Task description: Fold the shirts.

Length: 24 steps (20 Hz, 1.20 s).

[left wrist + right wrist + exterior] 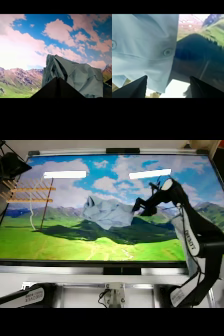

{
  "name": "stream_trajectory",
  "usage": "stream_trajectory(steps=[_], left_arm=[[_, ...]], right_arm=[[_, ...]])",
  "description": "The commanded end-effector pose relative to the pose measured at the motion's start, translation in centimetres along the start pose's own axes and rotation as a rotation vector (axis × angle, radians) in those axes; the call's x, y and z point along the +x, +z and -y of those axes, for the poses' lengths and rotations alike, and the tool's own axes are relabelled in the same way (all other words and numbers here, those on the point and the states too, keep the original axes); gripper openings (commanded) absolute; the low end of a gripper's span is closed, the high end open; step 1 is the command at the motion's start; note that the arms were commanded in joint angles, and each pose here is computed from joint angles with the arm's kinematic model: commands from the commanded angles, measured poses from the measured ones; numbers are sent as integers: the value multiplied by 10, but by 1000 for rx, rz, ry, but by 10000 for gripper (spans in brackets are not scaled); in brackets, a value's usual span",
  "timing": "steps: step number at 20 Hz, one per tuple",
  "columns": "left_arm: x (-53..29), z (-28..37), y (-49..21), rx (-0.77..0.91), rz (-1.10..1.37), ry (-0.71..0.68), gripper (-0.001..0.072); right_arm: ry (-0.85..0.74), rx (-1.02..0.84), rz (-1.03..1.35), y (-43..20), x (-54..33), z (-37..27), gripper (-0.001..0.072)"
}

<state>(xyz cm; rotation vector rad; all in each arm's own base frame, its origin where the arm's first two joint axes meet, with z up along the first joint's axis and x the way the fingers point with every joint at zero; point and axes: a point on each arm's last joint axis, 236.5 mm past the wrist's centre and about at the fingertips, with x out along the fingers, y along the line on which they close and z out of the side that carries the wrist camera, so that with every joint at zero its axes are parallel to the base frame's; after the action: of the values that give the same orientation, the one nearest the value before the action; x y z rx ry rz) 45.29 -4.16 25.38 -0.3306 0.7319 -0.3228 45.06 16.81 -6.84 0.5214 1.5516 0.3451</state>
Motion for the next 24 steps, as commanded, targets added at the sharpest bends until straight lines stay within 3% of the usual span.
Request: stream_trajectory(steps=[1, 4, 5, 6, 7, 10, 13, 17, 24], left_arm=[[0, 0, 0, 2, -2, 0, 24], [0, 0, 0, 2, -1, 0, 24], [0, 0, 0, 1, -1, 0, 24], [0, 0, 0, 1, -1, 0, 24], [1, 0, 0, 1, -2, 0, 25], [1, 0, 0, 1, -2, 0, 24], [1, 0, 0, 1, -2, 0, 24], [2, -1, -1, -1, -5, 0, 24], [3, -2, -1, -2, -8, 0, 25]], right_arm=[[136, 35, 9, 7, 43, -25, 648], [213, 62, -30, 0, 66, -45, 644], [242, 64, -39, -1, 70, -51, 494], [268, 52, -30, 1, 70, -57, 220], [310, 38, -12, 5, 63, -66, 55], [489, -46, 65, 24, -1, -100, 52], [530, -126, 148, 33, -95, -115, 52], [336, -102, 342, 42, -202, -68, 52], [230, 114, 637, 26, -347, 41, 52]])
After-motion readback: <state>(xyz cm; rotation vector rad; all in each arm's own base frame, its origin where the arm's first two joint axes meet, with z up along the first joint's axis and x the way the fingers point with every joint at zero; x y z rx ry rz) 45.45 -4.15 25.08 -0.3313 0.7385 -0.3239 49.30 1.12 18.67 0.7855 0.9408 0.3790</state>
